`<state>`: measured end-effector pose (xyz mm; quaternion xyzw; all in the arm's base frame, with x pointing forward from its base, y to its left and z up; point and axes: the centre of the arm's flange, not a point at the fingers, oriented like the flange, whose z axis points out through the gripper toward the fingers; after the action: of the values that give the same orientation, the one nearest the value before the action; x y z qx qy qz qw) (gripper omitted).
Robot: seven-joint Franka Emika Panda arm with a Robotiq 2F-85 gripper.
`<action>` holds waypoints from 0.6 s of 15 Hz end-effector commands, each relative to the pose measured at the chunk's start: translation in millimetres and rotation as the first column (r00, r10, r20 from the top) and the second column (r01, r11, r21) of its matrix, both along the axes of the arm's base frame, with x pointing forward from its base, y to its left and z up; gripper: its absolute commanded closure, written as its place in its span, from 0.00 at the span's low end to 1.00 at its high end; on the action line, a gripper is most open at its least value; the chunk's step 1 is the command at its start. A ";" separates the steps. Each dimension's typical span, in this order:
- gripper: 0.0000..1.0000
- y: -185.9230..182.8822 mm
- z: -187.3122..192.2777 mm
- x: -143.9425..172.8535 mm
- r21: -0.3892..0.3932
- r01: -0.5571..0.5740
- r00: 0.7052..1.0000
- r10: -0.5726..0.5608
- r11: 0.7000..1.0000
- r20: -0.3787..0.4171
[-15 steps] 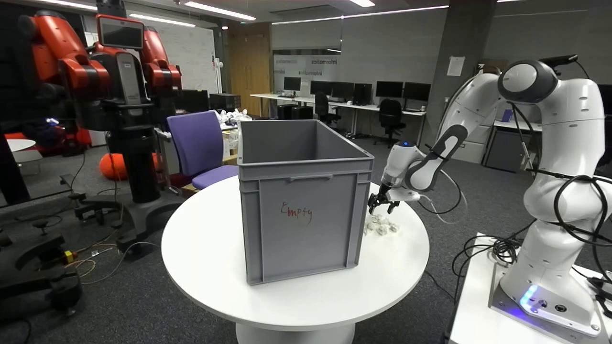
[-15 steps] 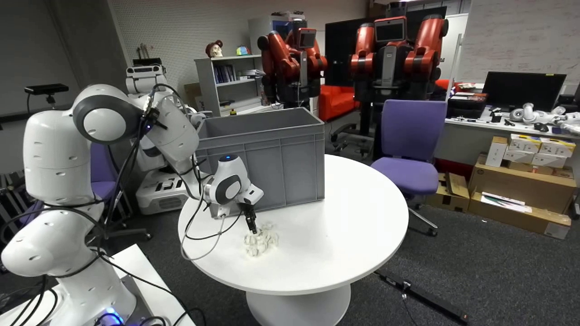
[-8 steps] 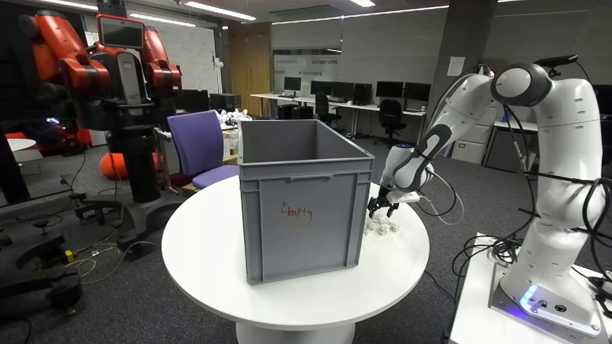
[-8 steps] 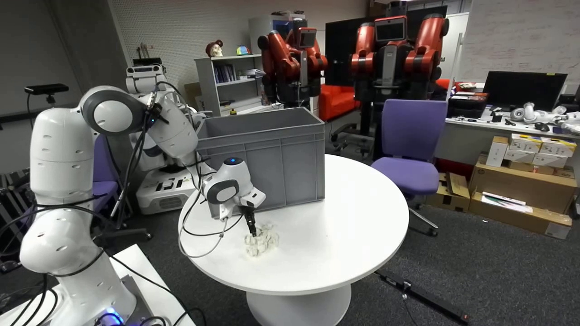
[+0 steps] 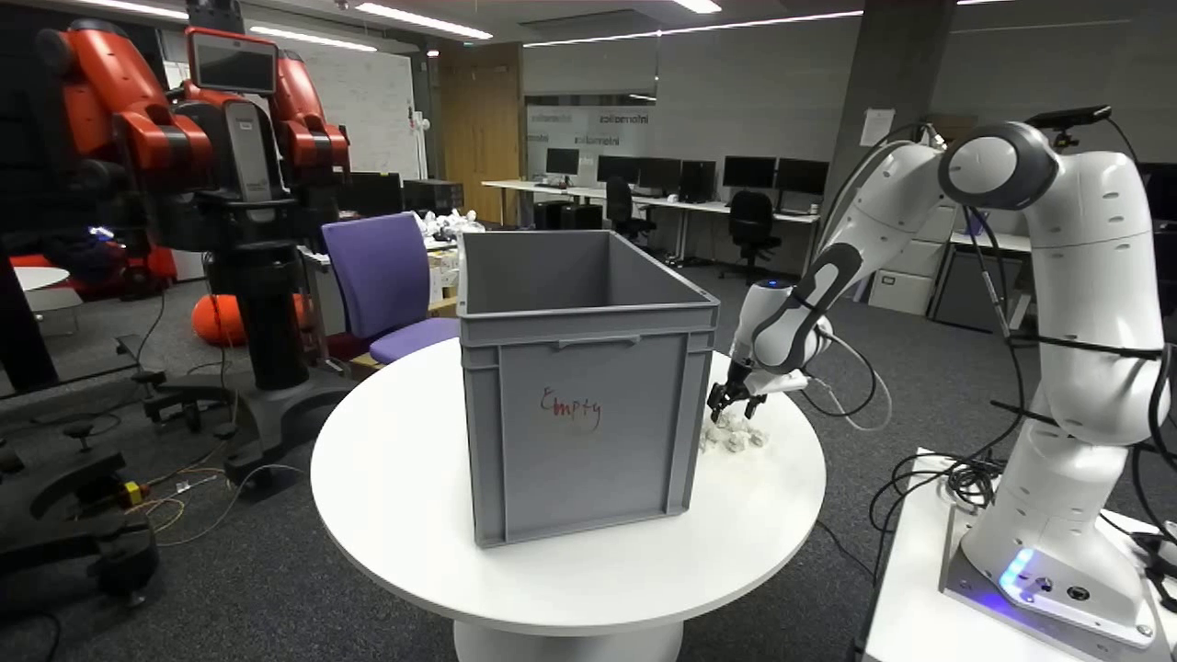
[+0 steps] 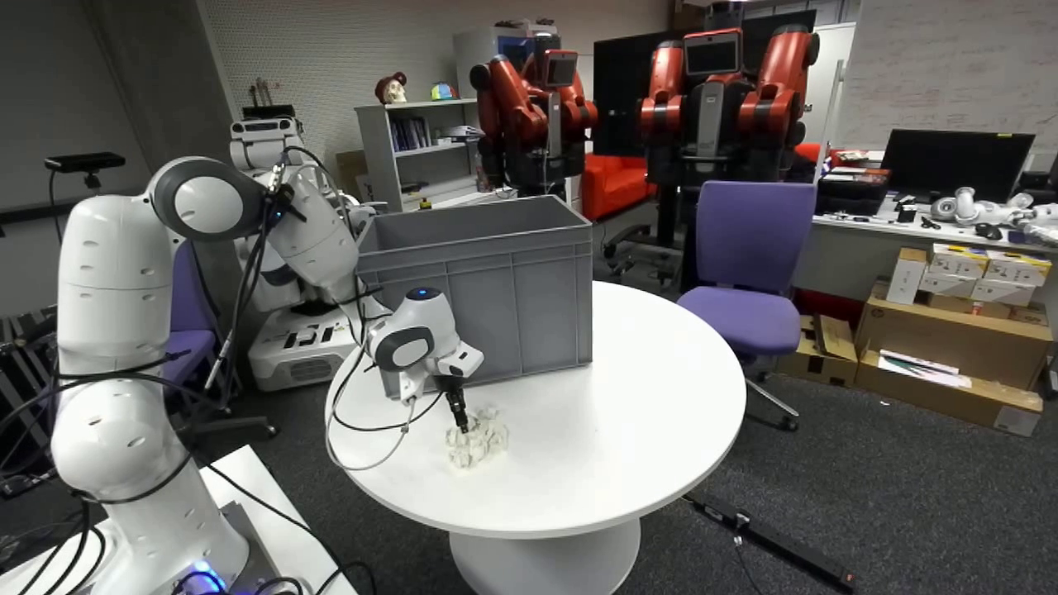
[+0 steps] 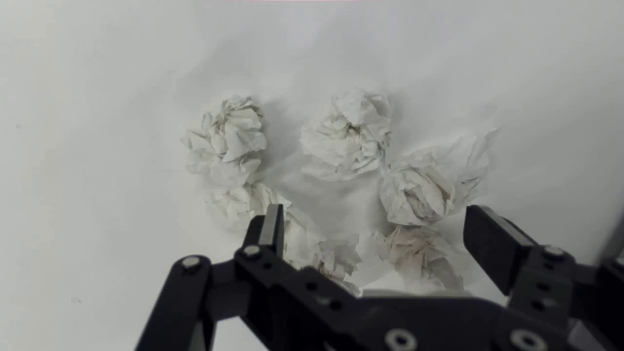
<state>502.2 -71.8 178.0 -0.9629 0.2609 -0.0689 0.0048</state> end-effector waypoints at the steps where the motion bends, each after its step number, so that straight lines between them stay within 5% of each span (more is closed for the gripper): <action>1: 0.00 5.1 -6.3 1.5 -0.012 -0.037 0.999 0.037 0.999 -0.019; 9: 0.06 10.5 -25.5 1.9 -0.025 -0.056 0.997 0.055 0.998 -0.051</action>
<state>497.3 -56.4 153.2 -0.9689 0.2430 -0.0467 -0.0079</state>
